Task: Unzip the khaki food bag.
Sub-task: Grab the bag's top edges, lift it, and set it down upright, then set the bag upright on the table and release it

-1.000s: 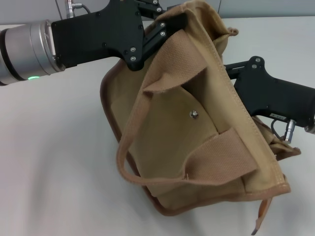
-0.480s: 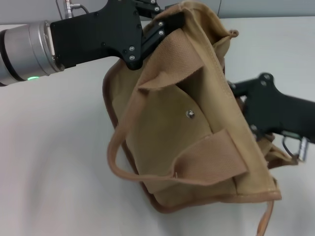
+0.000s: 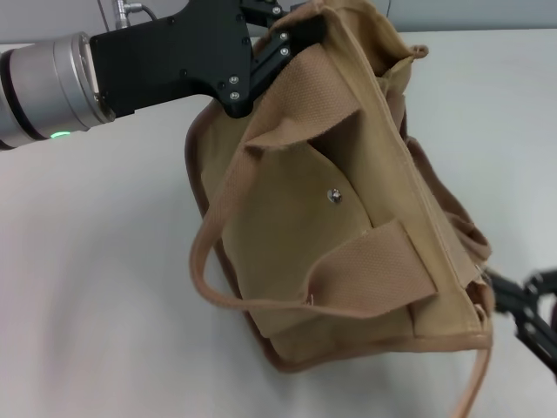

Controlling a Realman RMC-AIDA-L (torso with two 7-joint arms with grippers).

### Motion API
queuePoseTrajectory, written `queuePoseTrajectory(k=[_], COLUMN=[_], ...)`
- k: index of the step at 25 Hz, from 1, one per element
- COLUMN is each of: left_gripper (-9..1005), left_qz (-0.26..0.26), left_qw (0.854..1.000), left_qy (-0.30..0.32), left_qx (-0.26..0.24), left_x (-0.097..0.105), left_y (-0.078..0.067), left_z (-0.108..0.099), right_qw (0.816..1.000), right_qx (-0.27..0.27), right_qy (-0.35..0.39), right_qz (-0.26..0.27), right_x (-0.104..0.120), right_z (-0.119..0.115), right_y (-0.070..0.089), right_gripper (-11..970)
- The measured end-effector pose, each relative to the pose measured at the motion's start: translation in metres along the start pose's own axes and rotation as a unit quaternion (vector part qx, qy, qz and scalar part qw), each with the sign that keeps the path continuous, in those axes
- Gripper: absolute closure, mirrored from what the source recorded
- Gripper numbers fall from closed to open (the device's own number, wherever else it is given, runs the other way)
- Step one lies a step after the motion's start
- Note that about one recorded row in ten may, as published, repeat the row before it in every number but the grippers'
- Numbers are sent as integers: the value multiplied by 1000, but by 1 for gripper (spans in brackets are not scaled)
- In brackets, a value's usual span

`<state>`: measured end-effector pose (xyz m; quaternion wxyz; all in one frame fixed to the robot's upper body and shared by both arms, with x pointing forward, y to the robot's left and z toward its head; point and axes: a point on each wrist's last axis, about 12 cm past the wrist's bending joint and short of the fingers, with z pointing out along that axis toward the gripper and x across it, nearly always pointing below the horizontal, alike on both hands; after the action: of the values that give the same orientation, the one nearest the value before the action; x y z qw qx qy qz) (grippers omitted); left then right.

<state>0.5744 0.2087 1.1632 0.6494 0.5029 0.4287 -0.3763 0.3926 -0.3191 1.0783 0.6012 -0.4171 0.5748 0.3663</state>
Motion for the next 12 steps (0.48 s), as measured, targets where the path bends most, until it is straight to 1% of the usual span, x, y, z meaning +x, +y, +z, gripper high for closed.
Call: queuePoseTrajectory(k=[1, 2, 4, 5, 6, 9, 10, 11, 12], left_gripper=[957, 957, 957, 957, 956, 956, 956, 956, 956], left_qz=[0, 0, 0, -1, -1, -1, -1, -1, -2], left_qw=[1000, 1000, 1000, 1000, 1000, 1000, 1000, 1000, 1000], left_qy=[0, 0, 1, 2, 2, 2, 2, 2, 2], left_qx=[0, 0, -1, 0, 0, 0, 0, 0, 0], left_x=[0, 0, 0, 1, 1, 1, 1, 1, 1], left_y=[0, 0, 0, 0, 0, -1, -1, -1, -1], left_z=[0, 0, 0, 1, 1, 1, 1, 1, 1], right_qw=[1000, 1000, 999, 998, 998, 994, 992, 992, 991], right_qx=[0, 3, 14, 34, 34, 70, 98, 98, 109], right_qy=[0, 2, -3, -18, -18, -31, -26, -26, -19], right_qz=[0, 10, 29, 51, 51, 73, 77, 77, 74], right_x=[0, 2, 5, 6, 6, 6, 8, 8, 10], right_z=[0, -7, -14, -20, -20, -28, -35, -35, -37], right_y=[0, 4, 8, 8, 8, 4, 2, 2, 0], right_gripper=[886, 881, 870, 865, 859, 843, 838, 832, 827])
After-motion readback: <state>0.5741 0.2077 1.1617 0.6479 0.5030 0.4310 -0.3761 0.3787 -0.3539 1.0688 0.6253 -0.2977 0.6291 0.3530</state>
